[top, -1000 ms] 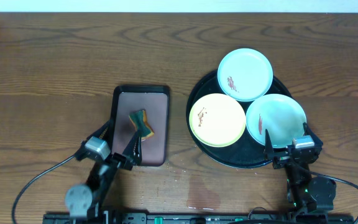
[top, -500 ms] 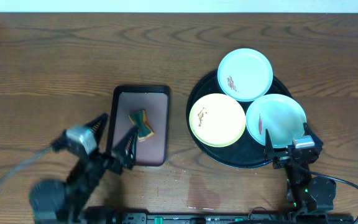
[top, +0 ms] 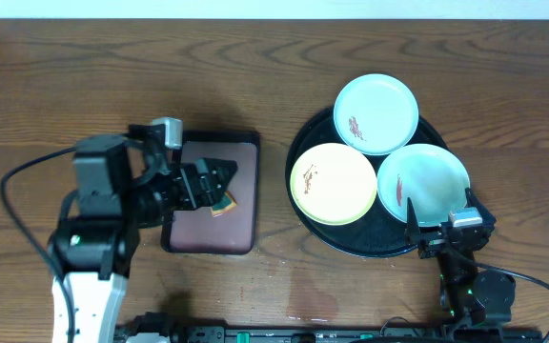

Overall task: Clean dirty plates on tray and stack at the side
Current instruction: 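Move the left gripper over the green-and-yellow sponge on the dark tray, then lower the left gripper and close it on the sponge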

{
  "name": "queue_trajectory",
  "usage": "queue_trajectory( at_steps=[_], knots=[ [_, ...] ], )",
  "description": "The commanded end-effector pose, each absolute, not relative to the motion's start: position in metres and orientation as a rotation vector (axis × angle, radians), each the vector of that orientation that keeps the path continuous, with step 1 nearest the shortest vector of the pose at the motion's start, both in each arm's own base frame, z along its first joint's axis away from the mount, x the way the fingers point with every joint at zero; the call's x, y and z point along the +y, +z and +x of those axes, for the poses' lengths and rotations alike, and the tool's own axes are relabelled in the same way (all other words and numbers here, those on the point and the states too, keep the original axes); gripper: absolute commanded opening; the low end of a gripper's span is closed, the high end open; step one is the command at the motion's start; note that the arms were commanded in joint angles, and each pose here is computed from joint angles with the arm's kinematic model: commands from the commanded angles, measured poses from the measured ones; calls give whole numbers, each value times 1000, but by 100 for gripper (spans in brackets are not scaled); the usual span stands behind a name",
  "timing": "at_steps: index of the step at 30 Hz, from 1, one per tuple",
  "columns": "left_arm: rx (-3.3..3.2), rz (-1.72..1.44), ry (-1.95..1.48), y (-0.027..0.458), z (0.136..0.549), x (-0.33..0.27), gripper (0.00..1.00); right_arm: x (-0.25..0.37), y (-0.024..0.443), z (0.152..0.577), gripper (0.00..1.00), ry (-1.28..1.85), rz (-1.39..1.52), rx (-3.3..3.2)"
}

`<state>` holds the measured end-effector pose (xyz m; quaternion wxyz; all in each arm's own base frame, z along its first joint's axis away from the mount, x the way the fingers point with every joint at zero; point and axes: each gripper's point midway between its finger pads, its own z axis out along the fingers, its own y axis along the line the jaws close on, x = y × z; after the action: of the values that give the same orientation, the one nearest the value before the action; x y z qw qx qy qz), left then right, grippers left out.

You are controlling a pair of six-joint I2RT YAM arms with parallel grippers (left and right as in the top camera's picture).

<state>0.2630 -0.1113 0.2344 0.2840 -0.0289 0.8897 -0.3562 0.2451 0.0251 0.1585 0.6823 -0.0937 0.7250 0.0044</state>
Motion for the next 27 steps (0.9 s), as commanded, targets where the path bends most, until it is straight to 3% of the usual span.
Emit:
queue_trajectory(
  at_steps=[1, 7, 10, 11, 17, 27],
  knots=[
    [2489, -288, -645, 224, 274, -88, 89, 27, 157, 245, 99, 6, -223, 1629],
    [2591, -601, -27, 208, 279, -40, 89, 27, 157, 245, 99, 6, -223, 1629],
    [2629, -584, -70, 195, 292, -55, 89, 27, 157, 245, 99, 6, -223, 1629],
    [2645, -581, -87, 191, 295, -59, 98, 27, 157, 245, 99, 6, -223, 1629],
    [2728, -619, -50, 161, 303, -64, 98, 27, 157, 245, 99, 6, -223, 1629],
    [3053, -648, -40, 78, 283, -84, 98, 27, 157, 245, 99, 6, -223, 1629]
  ],
)
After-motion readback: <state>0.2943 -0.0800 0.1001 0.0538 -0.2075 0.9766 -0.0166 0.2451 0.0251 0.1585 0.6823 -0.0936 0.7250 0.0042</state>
